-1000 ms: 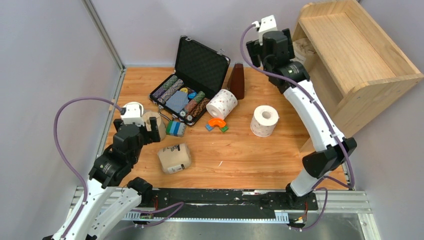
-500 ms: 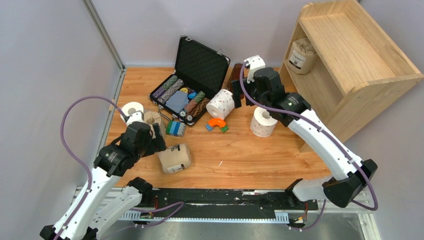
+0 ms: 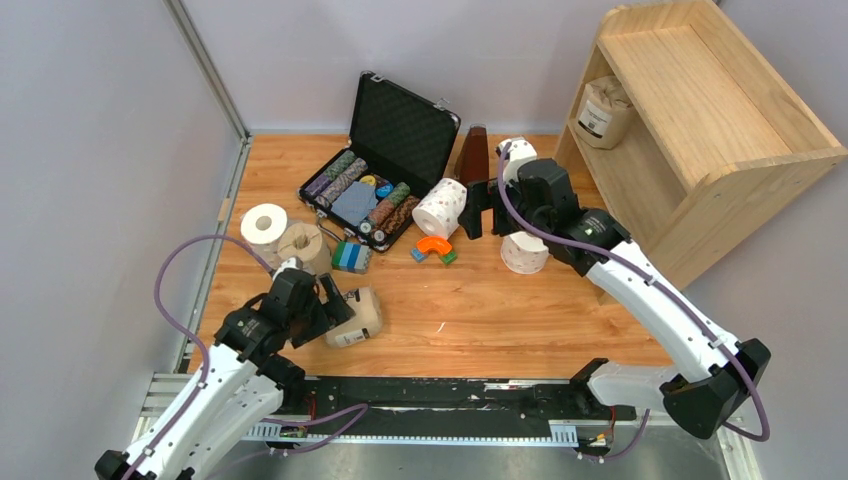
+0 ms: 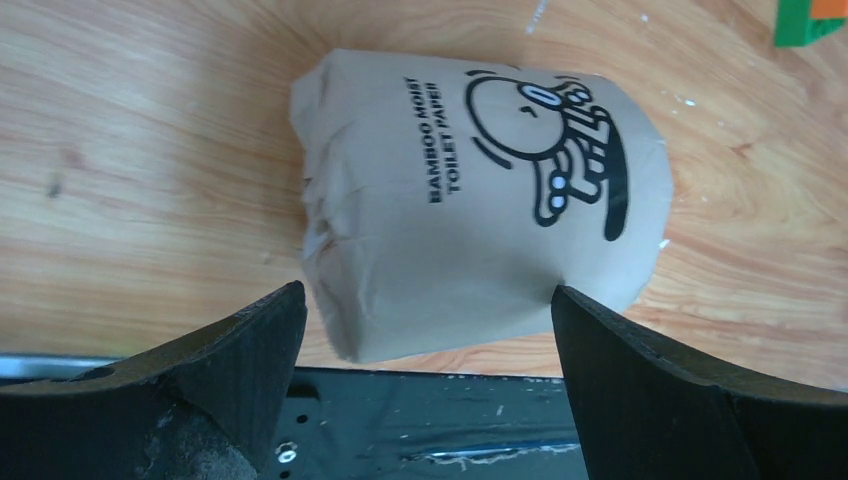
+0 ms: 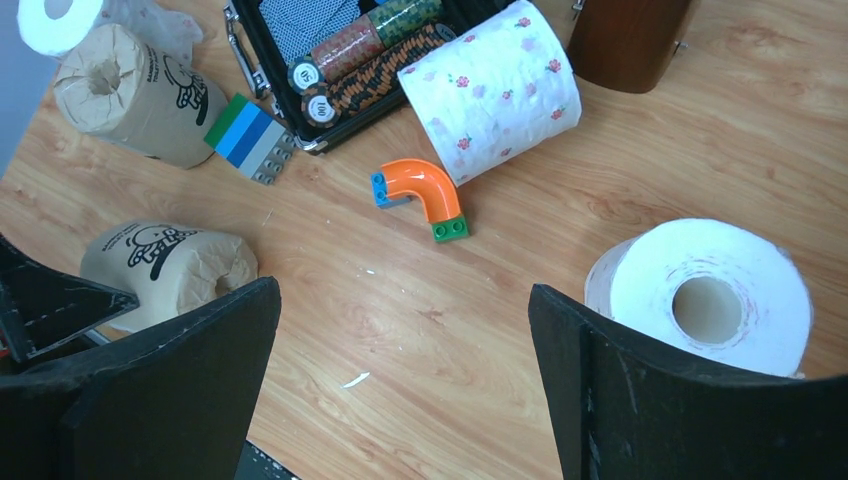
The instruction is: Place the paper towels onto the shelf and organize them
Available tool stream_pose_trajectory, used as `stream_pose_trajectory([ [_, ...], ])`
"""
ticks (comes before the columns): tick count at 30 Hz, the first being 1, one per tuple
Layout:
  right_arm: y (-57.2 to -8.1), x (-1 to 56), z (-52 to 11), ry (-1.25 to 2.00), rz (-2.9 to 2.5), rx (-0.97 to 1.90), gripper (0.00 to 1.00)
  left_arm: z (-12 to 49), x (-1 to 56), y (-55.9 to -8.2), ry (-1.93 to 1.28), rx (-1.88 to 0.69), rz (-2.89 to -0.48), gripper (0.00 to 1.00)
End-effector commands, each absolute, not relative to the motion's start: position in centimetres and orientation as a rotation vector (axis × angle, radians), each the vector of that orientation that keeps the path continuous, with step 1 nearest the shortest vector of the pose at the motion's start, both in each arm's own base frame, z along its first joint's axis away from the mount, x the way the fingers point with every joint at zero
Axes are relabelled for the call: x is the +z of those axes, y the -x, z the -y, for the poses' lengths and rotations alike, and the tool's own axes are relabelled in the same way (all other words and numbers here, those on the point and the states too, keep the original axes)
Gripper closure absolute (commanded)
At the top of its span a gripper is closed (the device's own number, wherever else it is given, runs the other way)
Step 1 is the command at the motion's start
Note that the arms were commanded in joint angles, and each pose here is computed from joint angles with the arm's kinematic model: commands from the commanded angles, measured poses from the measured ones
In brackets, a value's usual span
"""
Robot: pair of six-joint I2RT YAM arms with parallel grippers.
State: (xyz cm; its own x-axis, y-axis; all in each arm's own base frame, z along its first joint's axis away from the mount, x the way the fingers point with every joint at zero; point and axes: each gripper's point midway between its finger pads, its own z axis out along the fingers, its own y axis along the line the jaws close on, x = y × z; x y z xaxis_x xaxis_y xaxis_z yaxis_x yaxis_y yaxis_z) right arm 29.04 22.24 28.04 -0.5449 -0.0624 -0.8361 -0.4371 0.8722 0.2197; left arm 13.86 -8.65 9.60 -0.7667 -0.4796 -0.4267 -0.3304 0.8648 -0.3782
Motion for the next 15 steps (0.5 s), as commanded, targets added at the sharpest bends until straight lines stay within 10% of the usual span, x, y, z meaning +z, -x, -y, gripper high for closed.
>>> stream_pose_trajectory([
  [1, -28.5, 29.9, -22.8, 0.321, -2.039, 0.592, 0.03, 12.9, 12.1, -16.6, 0.589, -0.708, -2.375, 0.0],
  [15, -27.5, 29.9, -21.7, 0.308, -2.036, 0.583, 0.03, 19.2, 14.9, -21.2, 0.527, -1.099, -2.209, 0.0],
])
